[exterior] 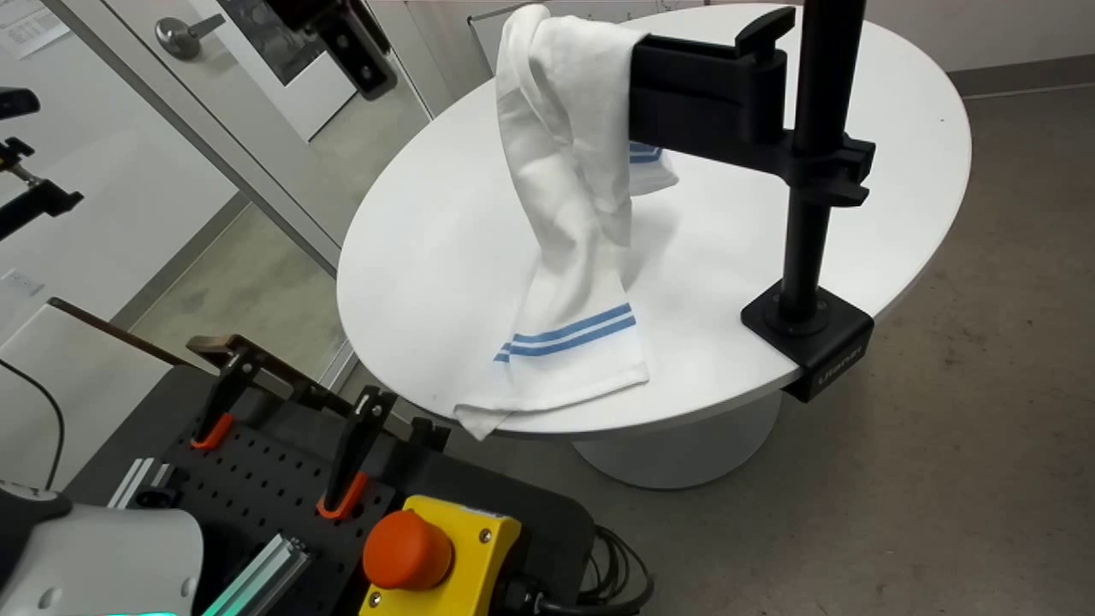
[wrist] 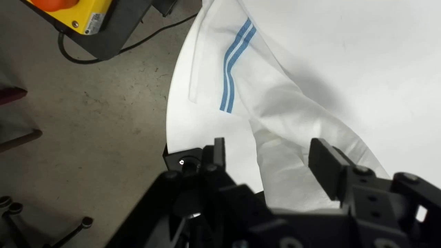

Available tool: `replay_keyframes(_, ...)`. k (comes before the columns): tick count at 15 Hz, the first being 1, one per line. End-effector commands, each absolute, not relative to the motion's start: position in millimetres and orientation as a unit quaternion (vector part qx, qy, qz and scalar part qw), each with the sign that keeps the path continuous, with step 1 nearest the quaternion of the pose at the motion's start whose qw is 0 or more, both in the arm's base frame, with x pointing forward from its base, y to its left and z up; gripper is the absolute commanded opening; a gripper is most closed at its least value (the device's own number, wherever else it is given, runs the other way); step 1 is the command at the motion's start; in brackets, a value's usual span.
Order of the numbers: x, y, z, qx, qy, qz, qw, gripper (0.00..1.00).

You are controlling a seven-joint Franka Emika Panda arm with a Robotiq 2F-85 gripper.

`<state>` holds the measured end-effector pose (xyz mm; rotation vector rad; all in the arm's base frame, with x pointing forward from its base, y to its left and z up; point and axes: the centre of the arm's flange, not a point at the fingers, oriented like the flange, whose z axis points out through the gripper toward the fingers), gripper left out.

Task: Hang the cloth on the stand

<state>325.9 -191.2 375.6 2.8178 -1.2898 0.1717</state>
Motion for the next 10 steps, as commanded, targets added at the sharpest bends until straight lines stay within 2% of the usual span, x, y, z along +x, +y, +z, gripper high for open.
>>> replay_keyframes(1,308,-180,383,0.912,-0.406,0.052,0.001,0.95)
replay_keyframes(2,306,-176,384,0.915,-0.402,0.046,-0.005,1.00)
replay_keyframes(6,296,-145,390,0.938,-0.342,-0.029,-0.056,1.00)
replay_keyframes(7,311,-164,381,0.929,-0.370,-0.004,-0.031,1.00)
replay_keyframes(10,307,-151,385,0.936,-0.348,-0.023,-0.045,1.00)
